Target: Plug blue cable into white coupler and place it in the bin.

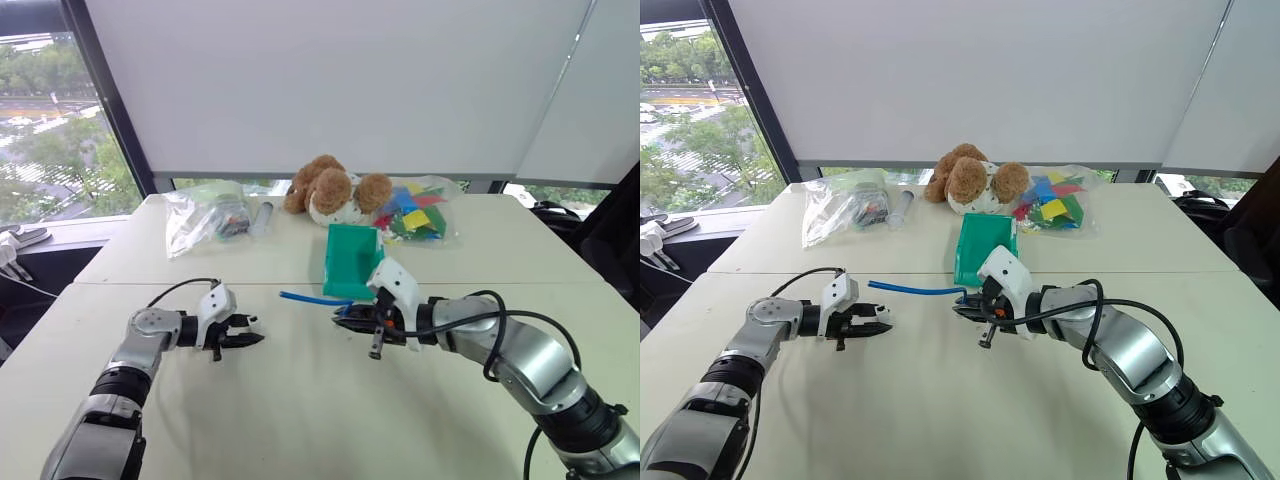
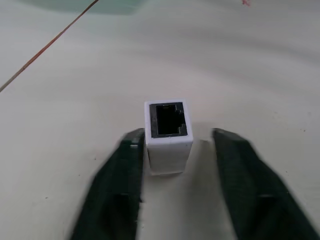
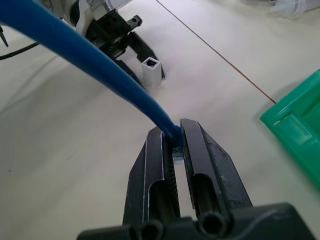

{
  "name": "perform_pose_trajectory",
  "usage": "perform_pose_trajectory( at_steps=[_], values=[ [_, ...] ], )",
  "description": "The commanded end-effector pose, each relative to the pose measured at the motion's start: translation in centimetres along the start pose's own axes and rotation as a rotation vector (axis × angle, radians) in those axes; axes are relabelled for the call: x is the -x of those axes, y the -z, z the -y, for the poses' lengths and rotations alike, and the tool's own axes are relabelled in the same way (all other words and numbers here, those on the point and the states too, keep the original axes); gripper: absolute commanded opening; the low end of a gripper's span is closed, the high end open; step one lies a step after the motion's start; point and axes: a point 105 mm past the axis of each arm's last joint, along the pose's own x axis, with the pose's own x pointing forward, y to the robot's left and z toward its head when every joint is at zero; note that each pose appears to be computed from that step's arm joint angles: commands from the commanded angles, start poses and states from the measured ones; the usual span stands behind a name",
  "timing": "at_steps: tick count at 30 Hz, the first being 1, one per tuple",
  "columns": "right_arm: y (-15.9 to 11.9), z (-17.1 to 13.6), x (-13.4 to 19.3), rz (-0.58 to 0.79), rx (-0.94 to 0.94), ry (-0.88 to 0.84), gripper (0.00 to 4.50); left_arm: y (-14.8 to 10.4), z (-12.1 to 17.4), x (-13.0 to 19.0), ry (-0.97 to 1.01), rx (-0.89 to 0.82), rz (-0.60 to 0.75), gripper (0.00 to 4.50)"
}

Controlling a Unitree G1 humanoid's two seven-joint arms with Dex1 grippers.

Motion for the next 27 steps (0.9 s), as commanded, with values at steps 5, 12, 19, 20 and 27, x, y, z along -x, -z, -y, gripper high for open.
perform_pose_trajectory(
  at_steps=[5, 12, 19, 20, 27],
  values=[
    [-1.7, 0.3, 0.9, 0.044, 0.054, 0.017, 0.0, -3.6, 1.5, -2.9, 0.099, -0.07, 0.156, 0.35],
    [-1.5, 0.1, 1.9, 0.0, 0.084, -0.091, 0.0, -6.7, 7.6, -7.5, 0.469, -0.191, 0.201, 0.35],
    [0.6, 0.1, 1.8, -0.07, 0.081, -0.15, 0.0, -5.6, 9.4, -9.8, 0.585, -0.242, 0.114, 0.35],
    [0.8, -0.1, 1.7, -0.071, 0.074, -0.158, 0.0, -5.5, 9.4, -10.0, 0.586, -0.243, 0.109, 0.35],
    [2.1, -0.8, 0.2, -0.091, 0.053, -0.195, 0.0, -4.8, 9.7, -11.0, 0.588, -0.265, 0.083, 0.35]
  ],
)
